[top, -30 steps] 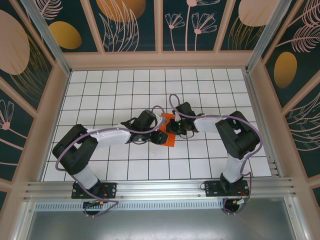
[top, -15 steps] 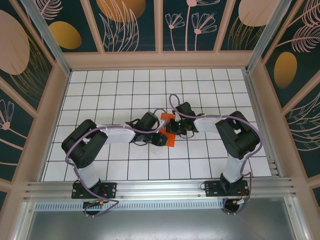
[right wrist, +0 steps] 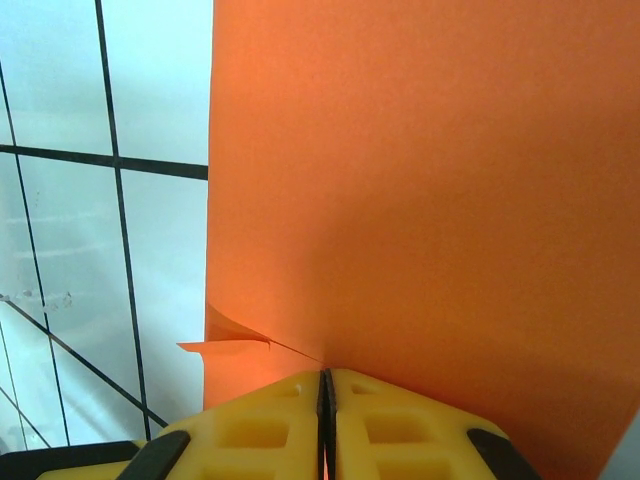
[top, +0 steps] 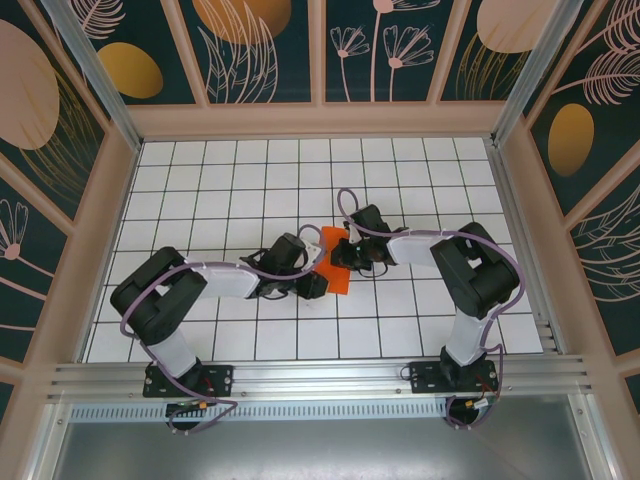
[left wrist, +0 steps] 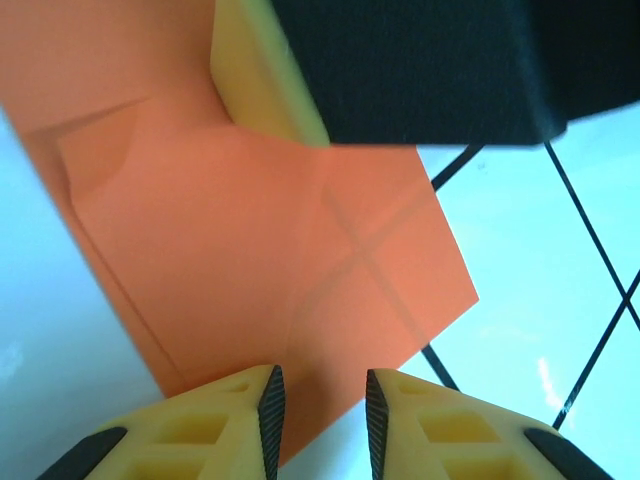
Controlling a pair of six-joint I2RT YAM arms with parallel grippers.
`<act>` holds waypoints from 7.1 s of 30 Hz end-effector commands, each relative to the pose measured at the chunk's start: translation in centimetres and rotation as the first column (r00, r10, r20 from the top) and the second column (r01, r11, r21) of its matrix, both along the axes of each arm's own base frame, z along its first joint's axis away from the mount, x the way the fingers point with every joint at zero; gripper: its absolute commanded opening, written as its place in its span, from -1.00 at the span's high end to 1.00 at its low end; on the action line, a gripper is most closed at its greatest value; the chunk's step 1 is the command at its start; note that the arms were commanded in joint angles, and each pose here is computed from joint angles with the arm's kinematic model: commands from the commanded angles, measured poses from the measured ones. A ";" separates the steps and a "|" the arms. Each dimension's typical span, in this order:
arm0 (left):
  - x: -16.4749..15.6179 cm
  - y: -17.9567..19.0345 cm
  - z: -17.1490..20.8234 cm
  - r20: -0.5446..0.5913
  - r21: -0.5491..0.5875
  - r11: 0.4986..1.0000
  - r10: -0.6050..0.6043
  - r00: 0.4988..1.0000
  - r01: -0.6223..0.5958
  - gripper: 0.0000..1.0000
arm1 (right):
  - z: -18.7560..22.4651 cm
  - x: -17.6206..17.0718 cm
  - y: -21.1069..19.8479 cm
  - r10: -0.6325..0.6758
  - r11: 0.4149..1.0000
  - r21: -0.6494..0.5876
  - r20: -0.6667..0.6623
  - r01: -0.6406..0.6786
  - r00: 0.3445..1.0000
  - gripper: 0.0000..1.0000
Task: Fold a paper plane with a square sheet of paper (fold left side to right side)
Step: Fold the triangle a second time at the center of the table, then turn over the paper at the center of the table.
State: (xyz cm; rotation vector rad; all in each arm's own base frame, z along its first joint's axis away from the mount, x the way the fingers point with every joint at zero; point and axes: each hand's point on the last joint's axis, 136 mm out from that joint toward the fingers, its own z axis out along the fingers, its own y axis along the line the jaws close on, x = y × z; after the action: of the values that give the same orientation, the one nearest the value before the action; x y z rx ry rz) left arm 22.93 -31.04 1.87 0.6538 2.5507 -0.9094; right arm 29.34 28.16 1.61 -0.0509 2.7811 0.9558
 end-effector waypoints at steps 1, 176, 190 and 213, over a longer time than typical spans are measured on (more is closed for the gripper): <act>-3.5 3.2 -3.1 -0.149 0.102 0.995 0.029 0.988 -0.014 0.39 | -2.6 -1.8 -1.9 -0.018 0.995 -0.096 -0.074 0.011 0.997 0.75; 5.9 2.8 25.1 0.063 -0.735 0.673 0.190 0.980 -0.083 -0.94 | 27.6 1.3 -2.2 -0.012 0.673 0.638 0.516 -0.375 0.856 1.00; 5.3 1.9 25.5 0.057 -0.753 0.657 0.127 0.990 -0.041 -0.12 | 27.5 0.3 0.3 0.041 0.633 0.660 0.494 -0.404 0.869 1.00; 7.2 3.1 21.1 0.185 -0.416 0.886 0.302 0.935 -0.204 1.00 | 21.5 2.1 -5.9 -0.103 0.874 0.472 0.412 -0.115 0.905 0.12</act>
State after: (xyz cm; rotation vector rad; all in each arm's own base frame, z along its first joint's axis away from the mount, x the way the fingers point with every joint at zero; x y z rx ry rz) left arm 29.53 -29.29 23.38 0.2411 2.0256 -1.4105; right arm 30.93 24.93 25.23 -0.2457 1.9868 1.6393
